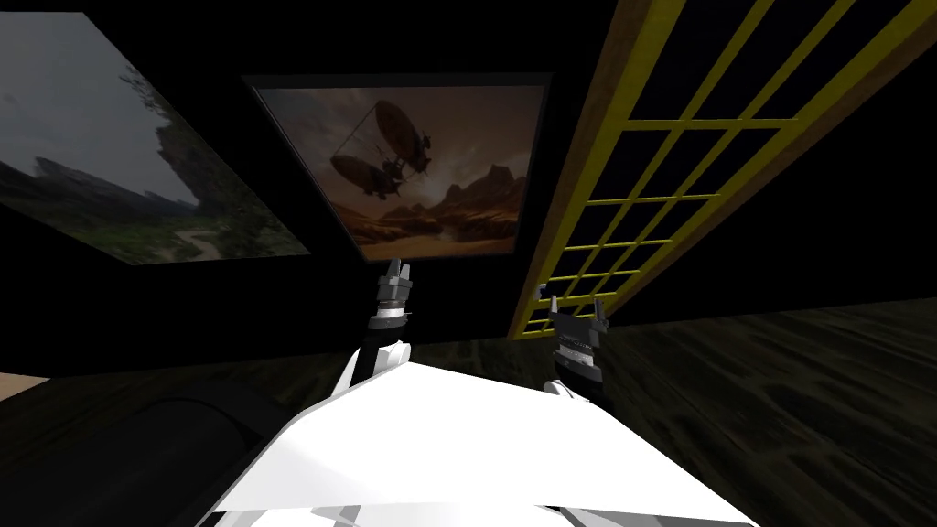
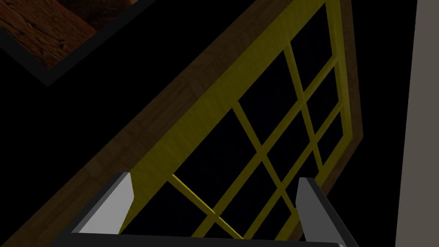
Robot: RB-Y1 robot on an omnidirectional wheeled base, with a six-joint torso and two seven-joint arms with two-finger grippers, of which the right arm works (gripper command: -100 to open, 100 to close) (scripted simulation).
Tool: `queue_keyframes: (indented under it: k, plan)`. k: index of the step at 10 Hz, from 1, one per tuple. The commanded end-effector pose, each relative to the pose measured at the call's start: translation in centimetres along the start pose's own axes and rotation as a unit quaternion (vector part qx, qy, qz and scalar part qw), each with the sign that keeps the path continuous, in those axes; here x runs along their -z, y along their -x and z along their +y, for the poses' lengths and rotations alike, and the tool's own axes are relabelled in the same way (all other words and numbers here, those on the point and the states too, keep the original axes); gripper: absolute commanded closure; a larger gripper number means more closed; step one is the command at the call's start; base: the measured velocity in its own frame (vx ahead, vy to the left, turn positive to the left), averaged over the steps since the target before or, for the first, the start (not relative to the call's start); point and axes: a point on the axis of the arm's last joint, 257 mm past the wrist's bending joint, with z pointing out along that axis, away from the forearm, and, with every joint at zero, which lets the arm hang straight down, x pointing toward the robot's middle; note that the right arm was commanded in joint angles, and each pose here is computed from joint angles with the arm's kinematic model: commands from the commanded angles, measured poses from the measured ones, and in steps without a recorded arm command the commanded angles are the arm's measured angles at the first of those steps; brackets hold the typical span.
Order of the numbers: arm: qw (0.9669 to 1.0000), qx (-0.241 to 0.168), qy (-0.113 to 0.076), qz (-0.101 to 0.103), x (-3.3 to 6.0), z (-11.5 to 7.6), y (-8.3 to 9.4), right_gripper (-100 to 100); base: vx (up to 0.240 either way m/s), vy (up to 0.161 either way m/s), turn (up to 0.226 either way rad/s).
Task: Pull the door open
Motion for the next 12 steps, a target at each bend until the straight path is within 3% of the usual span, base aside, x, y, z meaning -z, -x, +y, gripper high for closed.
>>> queue_keyframes:
  k: [1, 6, 9, 12]
  plan:
    - [0.9995, -0.027, -0.006, -0.013, 0.79, -0.6, 1.0, -100, 0.061, -0.106, 0.209]
    - [0.9927, -0.103, -0.021, -0.059, 4.05, -3.1, 4.3, -100, 0.049, -0.100, 0.203]
    - [0.9848, -0.146, -0.027, -0.090, 6.32, -4.4, 6.4, -100, 0.043, -0.105, 0.219]
    - [0.9747, -0.184, -0.029, -0.123, 8.79, -5.5, 8.4, -100, 0.026, -0.116, 0.203]
